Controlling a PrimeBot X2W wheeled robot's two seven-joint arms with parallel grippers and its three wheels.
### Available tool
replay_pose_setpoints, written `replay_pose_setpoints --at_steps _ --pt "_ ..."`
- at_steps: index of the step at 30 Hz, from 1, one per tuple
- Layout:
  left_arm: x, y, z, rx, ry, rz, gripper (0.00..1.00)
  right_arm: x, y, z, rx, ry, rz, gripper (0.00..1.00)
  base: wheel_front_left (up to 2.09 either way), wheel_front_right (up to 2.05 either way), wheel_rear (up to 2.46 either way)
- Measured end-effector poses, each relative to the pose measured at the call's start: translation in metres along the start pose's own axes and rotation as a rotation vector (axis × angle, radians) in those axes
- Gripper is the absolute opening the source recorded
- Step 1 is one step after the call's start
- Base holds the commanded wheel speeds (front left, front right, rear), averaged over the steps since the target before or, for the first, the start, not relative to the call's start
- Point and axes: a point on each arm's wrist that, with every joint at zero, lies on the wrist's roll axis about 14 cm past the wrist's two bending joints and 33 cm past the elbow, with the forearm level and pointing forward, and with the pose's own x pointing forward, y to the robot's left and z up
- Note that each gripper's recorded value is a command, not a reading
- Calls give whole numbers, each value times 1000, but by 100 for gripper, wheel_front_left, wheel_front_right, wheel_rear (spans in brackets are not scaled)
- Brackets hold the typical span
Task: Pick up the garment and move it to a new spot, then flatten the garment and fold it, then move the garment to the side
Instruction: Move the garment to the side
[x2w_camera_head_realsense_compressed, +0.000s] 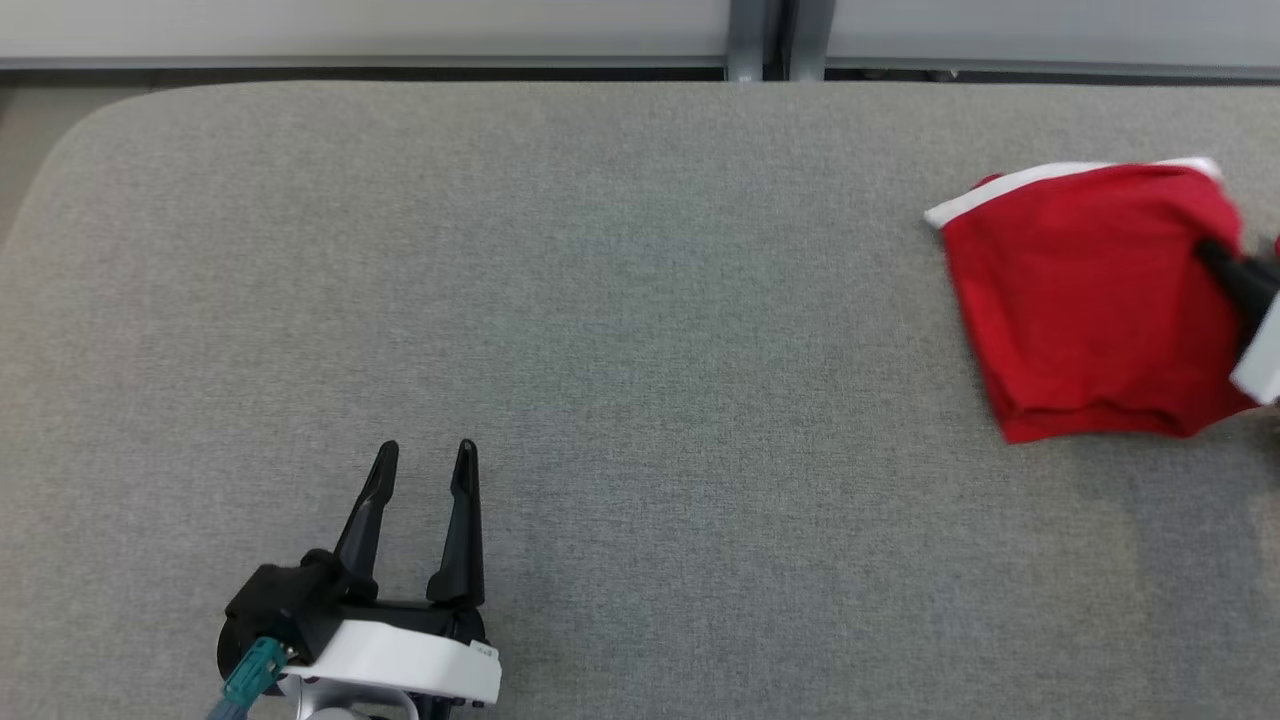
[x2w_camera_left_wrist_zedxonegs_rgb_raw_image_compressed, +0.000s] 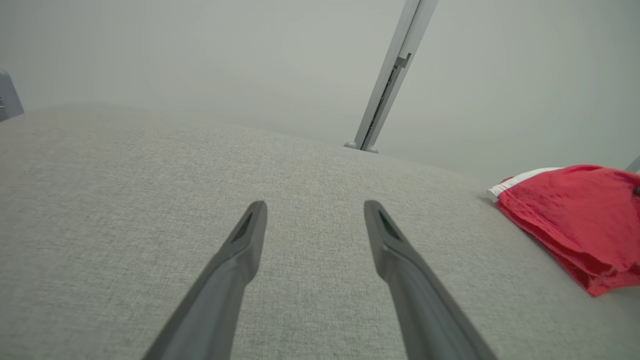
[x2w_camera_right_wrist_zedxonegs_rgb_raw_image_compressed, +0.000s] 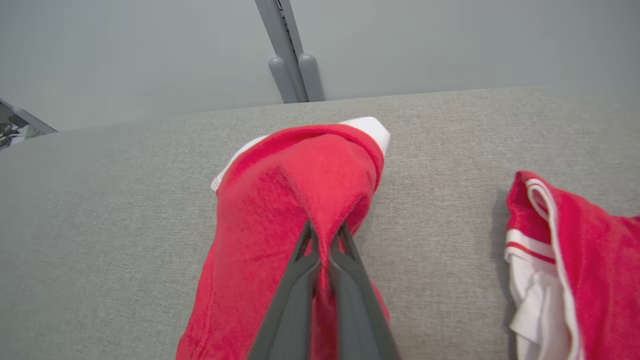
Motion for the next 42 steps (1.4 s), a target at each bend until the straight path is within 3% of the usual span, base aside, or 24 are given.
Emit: replay_pose_setpoints --at_steps 5,11,15,16,17,21,24,29,33,36,42 --pt "21 -11 -20 1 51 -42 100 -20 -72 18 -67 102 -151 0 0 0 0" --pt "27 -3 -41 8 110 -25 100 -52 -156 7 -113 295 -386 0 0 0 0" --pt "27 7 -47 0 126 4 100 -63 -188 -15 -116 402 -497 0 0 0 0" --pt "28 10 -47 -5 125 15 100 -63 -192 -19 -125 418 -515 33 0 0 0" --pt "28 13 -47 -4 126 24 100 -66 -199 -20 -148 428 -543 99 0 0 0" --pt "29 15 -53 -5 142 22 100 -80 -212 -39 -215 506 -613 100 0 0 0" --pt "26 12 -57 -11 157 8 100 -83 -206 -34 -282 476 -618 100 0 0 0" --pt "21 16 -50 -19 139 34 100 -78 -168 42 -382 39 -536 100 0 0 0" --pt "5 26 -42 -42 126 81 100 -89 -117 65 -406 -231 -438 100 0 0 0" --pt "-12 33 -37 -36 119 111 100 -106 -85 63 -423 -370 -392 100 0 0 0" --pt "-37 42 -11 -2 41 131 100 -138 -32 25 -405 -553 -312 100 0 0 0"
